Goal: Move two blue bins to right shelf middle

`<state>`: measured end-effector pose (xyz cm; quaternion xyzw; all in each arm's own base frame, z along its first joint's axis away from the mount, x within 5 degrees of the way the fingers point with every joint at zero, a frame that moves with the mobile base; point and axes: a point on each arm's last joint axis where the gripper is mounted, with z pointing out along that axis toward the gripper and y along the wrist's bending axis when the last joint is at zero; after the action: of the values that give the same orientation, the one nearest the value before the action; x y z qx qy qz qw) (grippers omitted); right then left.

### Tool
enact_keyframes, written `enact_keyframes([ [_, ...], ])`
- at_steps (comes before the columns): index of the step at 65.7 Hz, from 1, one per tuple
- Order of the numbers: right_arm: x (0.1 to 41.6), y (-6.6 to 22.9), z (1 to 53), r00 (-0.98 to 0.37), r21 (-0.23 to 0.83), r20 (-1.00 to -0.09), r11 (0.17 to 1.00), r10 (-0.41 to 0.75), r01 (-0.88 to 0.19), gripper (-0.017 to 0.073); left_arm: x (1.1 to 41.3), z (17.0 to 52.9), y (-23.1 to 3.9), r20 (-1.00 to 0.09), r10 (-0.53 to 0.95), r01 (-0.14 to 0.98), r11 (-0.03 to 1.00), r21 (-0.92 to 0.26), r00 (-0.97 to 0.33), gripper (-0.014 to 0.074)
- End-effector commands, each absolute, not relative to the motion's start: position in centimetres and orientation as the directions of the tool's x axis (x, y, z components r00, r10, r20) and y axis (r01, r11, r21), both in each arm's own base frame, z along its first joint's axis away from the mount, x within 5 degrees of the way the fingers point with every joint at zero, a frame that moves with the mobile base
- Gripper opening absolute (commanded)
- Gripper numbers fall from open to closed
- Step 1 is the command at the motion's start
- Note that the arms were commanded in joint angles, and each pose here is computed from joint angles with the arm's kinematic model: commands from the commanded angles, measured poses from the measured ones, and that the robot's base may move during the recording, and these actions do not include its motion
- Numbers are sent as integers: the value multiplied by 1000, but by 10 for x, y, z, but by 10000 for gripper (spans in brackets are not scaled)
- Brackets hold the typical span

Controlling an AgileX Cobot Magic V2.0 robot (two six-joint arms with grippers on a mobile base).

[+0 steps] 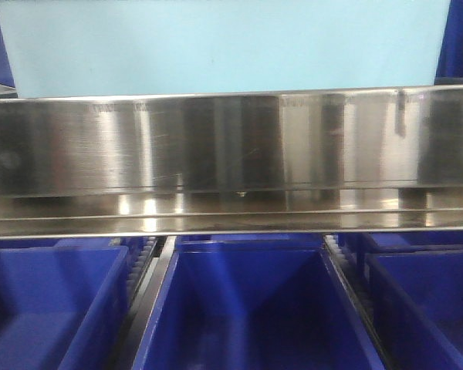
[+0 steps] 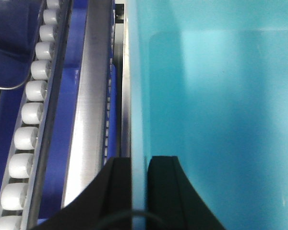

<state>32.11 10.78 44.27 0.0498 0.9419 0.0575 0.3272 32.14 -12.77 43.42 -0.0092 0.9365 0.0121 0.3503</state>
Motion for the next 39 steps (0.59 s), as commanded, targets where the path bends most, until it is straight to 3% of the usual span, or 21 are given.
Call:
enact_keyframes([
  [1,319,116,452,-751,221,-642,975,154,10,-162,319,438,-135,-675,-2,27,999,-32,-738,-111],
  [39,312,116,454,-757,251,-633,968,163,-1,-162,314,442,-137,-672,16,71,996,-54,-741,-111],
])
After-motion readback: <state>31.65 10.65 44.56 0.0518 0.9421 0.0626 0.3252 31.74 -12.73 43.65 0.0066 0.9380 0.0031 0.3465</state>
